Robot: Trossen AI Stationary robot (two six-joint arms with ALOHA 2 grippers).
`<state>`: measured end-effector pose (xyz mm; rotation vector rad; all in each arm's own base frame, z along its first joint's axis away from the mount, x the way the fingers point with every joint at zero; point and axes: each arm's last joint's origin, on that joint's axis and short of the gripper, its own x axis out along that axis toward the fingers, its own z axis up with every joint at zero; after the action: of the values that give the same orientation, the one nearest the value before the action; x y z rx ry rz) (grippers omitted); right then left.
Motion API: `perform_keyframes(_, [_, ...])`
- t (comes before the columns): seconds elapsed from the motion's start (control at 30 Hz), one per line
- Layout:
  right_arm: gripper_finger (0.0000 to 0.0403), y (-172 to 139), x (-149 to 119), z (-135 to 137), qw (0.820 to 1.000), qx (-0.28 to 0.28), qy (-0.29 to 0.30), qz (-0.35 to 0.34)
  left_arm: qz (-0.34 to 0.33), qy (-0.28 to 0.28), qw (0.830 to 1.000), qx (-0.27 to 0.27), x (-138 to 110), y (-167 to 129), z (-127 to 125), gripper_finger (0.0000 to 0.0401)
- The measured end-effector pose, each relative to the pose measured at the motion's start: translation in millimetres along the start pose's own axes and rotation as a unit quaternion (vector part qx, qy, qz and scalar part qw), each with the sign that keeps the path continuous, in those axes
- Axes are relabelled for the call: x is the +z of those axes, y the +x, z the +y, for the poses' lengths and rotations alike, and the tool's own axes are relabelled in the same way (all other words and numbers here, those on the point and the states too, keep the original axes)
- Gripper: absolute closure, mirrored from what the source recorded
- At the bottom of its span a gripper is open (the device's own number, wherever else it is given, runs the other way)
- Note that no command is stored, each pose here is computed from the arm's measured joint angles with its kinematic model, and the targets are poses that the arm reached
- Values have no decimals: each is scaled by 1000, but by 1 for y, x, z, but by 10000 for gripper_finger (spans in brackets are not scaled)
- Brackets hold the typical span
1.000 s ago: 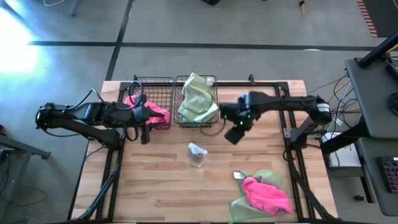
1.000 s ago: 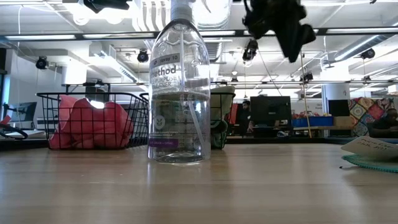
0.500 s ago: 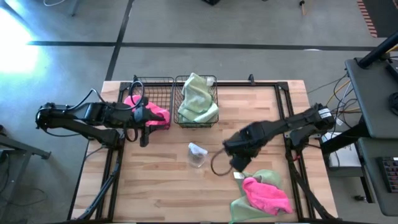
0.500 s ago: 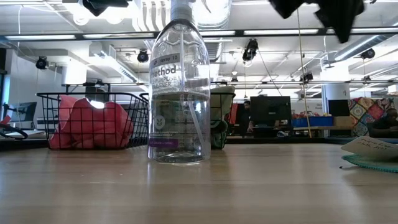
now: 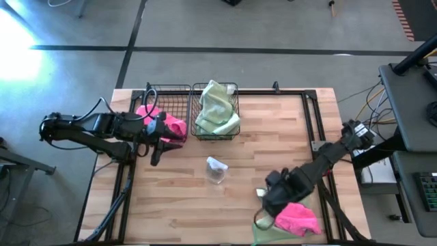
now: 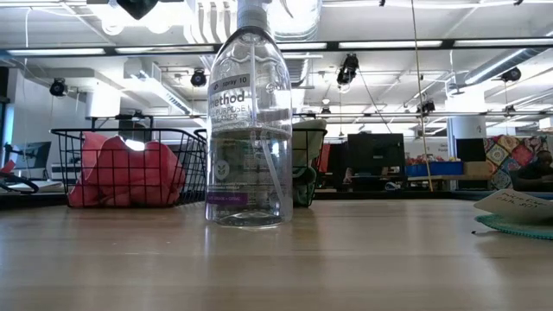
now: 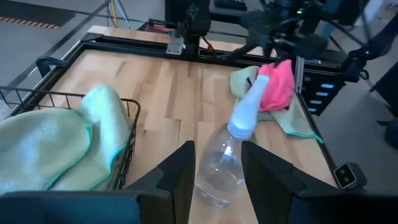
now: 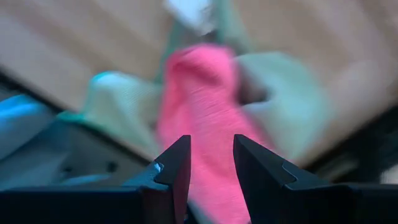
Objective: Sort microfiber towel by color & place in baskets
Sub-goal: Put the pink microfiber towel into the left black wire basket
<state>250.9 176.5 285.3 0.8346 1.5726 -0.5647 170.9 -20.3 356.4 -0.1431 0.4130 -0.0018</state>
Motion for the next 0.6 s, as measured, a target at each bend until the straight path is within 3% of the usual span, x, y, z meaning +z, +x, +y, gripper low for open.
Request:
perform_keyframes(0.2, [289, 19, -21, 14, 998, 65, 9, 4, 2, 5, 1000, -14, -1, 0, -5, 285])
perform_keyframes(0.6, [289, 63, -31, -6, 998, -2, 57, 23, 1, 11, 999, -41, -2, -2, -15, 285])
